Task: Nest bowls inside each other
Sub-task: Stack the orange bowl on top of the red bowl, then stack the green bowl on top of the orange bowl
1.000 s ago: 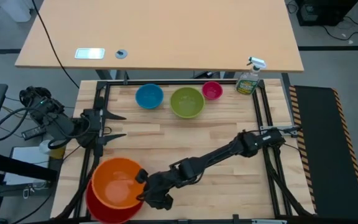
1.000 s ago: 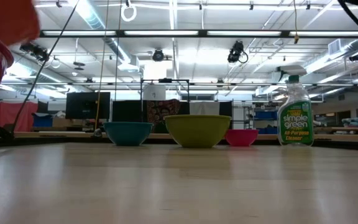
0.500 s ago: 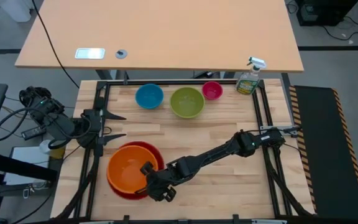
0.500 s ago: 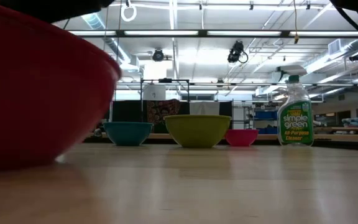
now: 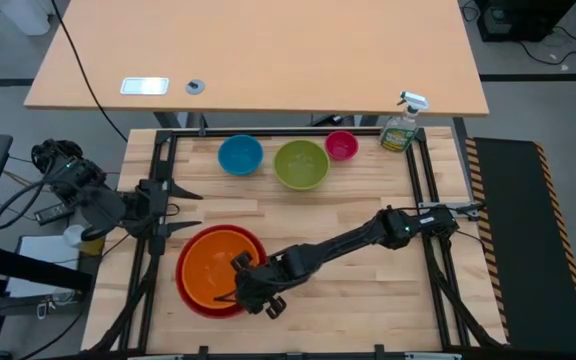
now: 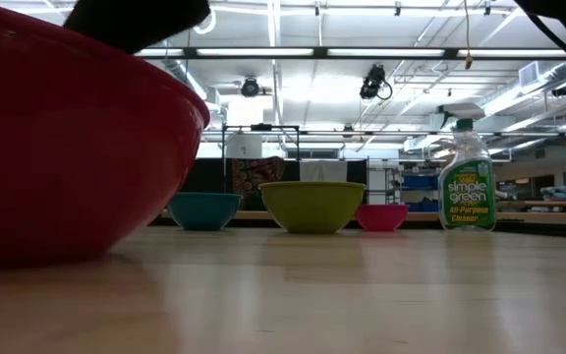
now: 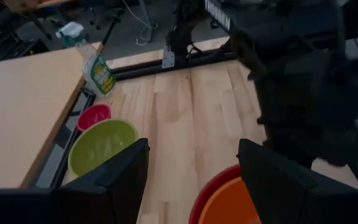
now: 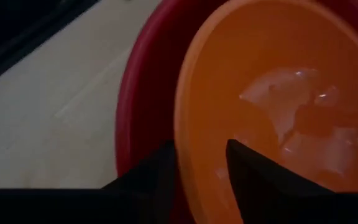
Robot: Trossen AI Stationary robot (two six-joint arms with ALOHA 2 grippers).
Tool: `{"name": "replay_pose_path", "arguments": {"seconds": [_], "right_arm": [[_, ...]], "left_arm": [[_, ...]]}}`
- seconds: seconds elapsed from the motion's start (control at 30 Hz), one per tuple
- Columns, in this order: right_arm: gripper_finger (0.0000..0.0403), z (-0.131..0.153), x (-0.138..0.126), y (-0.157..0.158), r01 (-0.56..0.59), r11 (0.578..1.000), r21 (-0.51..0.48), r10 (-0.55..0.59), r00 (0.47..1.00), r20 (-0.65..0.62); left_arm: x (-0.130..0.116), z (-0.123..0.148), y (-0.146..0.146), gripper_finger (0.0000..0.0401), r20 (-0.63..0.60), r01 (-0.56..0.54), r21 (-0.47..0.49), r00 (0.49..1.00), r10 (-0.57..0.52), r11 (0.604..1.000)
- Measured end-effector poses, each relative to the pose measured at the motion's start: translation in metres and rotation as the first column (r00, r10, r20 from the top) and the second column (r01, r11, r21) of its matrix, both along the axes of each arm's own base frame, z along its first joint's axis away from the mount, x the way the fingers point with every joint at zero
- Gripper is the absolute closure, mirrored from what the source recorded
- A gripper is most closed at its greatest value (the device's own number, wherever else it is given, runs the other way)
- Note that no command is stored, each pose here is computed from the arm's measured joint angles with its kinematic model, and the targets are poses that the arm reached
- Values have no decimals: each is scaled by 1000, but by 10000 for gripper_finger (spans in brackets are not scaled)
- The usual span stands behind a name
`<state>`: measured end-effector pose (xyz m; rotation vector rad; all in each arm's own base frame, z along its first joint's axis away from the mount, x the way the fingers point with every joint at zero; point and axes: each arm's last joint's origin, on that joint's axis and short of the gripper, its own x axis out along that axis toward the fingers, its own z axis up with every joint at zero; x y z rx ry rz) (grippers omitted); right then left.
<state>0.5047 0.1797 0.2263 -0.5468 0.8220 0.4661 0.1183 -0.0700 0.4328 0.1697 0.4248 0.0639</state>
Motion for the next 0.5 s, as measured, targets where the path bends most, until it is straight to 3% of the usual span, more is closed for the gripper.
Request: {"name": "replay_pose_path", "arguments": {"seconds": [0.2, 0.3, 0.5], "right_arm": [[232, 48, -22, -4, 81, 997, -14, -80, 996, 33], [233, 57, -37, -13, 151, 986, -64, -155, 986, -58], [237, 57, -51, -66, 384, 902, -195, -422, 878, -224]], "left_arm": [[-2, -4, 2, 150, -38, -31, -33, 999, 30, 999], [-4, -9, 3, 150, -86, -64, -53, 995, 60, 996], [3, -41, 2, 150, -191, -161, -15, 969, 156, 987]]}}
